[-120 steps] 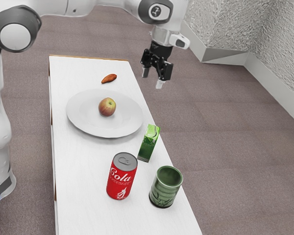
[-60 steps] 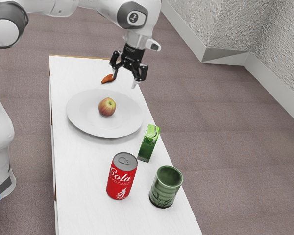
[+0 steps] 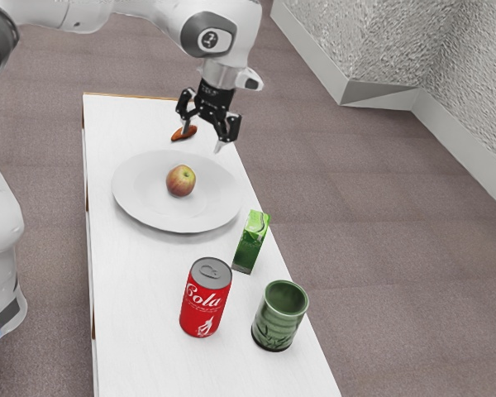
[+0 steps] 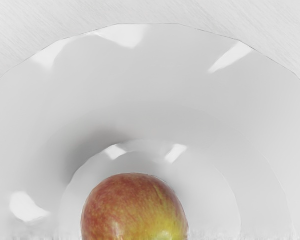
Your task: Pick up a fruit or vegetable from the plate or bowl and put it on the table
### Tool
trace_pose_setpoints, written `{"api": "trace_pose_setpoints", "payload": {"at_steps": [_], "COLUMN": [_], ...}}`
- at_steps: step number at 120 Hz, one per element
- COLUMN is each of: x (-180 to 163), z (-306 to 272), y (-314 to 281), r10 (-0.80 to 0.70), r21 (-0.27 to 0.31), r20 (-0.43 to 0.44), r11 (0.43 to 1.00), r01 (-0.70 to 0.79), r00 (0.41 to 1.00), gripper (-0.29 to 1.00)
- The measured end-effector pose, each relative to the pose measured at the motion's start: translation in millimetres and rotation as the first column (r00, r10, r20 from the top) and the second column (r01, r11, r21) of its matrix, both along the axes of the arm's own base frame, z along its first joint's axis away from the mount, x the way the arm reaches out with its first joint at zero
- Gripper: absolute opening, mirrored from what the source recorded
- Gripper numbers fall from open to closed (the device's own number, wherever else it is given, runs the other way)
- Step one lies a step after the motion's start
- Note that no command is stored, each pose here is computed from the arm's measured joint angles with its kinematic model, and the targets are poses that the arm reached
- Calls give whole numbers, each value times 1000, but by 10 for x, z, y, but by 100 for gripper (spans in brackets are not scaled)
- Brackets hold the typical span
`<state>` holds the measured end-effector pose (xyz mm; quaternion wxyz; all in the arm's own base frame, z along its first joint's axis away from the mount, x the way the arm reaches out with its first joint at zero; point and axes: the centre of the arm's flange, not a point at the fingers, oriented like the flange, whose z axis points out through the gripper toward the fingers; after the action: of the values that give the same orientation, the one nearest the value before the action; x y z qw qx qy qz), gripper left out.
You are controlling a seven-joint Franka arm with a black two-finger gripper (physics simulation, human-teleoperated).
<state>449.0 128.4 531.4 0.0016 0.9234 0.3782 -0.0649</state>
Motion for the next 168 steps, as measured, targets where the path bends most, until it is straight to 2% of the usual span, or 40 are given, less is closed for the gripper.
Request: {"api": "trace_pose_setpoints", "payload": {"at_steps": [20,43,76,102,142,168], "x": [-21,93,171,213,289,263], "z": [-201,-144,-69,-40,14,-119], "y": [-23,-124,-104,-286,-330,-348], "r10": [8,-95,-207,-238,-98,-37], "r21": [-3,105,143,139,99,84], "r20": [1,29,74,67,153,148], "r11": [1000,990,970,964,992,996], "r01": [-8,91,195,227,83,25], "r00": [1000,995,976,969,983,988], "gripper": [70,70,70,70,70,70]}}
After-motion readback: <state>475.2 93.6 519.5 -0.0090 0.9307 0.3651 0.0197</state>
